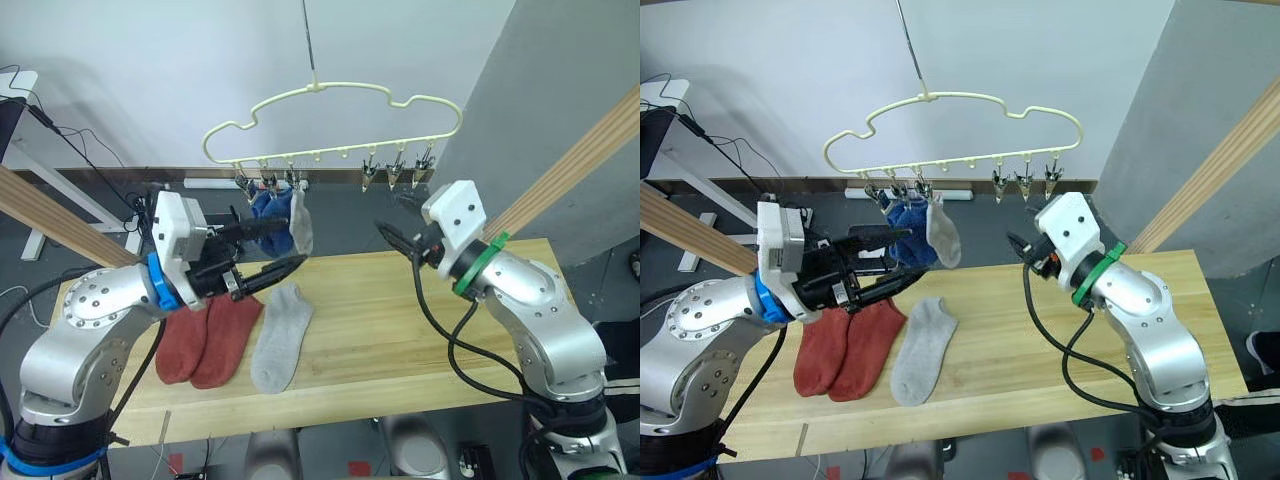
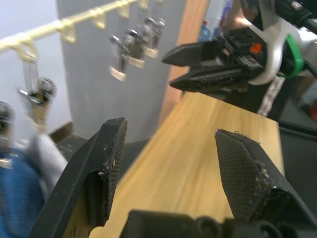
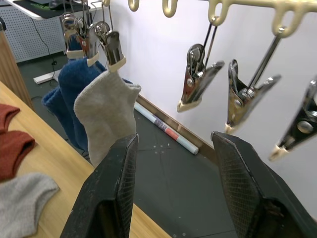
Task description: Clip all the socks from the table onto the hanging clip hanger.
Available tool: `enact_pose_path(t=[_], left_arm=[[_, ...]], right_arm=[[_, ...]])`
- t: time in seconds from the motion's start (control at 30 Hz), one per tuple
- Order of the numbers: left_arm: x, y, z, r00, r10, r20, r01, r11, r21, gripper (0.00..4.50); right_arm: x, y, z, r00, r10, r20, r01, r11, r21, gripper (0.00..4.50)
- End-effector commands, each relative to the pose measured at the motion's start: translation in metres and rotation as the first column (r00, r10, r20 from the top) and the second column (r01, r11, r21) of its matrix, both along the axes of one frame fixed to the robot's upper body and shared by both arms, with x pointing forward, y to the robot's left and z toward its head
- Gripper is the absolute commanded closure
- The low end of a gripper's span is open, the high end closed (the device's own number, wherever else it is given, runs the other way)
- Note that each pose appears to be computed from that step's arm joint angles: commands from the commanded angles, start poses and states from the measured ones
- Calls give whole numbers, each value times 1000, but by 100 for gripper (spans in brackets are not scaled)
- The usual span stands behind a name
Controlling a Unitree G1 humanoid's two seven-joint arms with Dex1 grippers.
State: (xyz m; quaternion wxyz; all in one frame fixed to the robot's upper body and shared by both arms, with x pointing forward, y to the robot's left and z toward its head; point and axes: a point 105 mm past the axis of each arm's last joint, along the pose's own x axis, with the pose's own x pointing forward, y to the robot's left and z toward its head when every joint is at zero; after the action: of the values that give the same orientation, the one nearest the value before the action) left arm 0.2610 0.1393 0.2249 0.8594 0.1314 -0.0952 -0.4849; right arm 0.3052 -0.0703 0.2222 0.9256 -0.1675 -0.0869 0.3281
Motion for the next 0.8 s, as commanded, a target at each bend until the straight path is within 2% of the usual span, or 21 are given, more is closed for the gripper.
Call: enact_pose_path(t=[0.03, 0.4, 0.8], left_arm=[[-2, -5, 8, 999, -22, 35, 22, 1000, -9, 138], [0, -11, 5, 998, -34, 48, 34, 999, 6, 138], [-2, -12, 0, 999, -36, 33, 35, 999, 8, 138]], right_arm=[[2, 8, 10, 999, -1, 32, 0, 1000, 21, 206], [24, 15, 17, 996, -74, 40, 72, 995, 66, 206], [21, 31, 35, 995, -9, 94, 1, 997, 80, 206]])
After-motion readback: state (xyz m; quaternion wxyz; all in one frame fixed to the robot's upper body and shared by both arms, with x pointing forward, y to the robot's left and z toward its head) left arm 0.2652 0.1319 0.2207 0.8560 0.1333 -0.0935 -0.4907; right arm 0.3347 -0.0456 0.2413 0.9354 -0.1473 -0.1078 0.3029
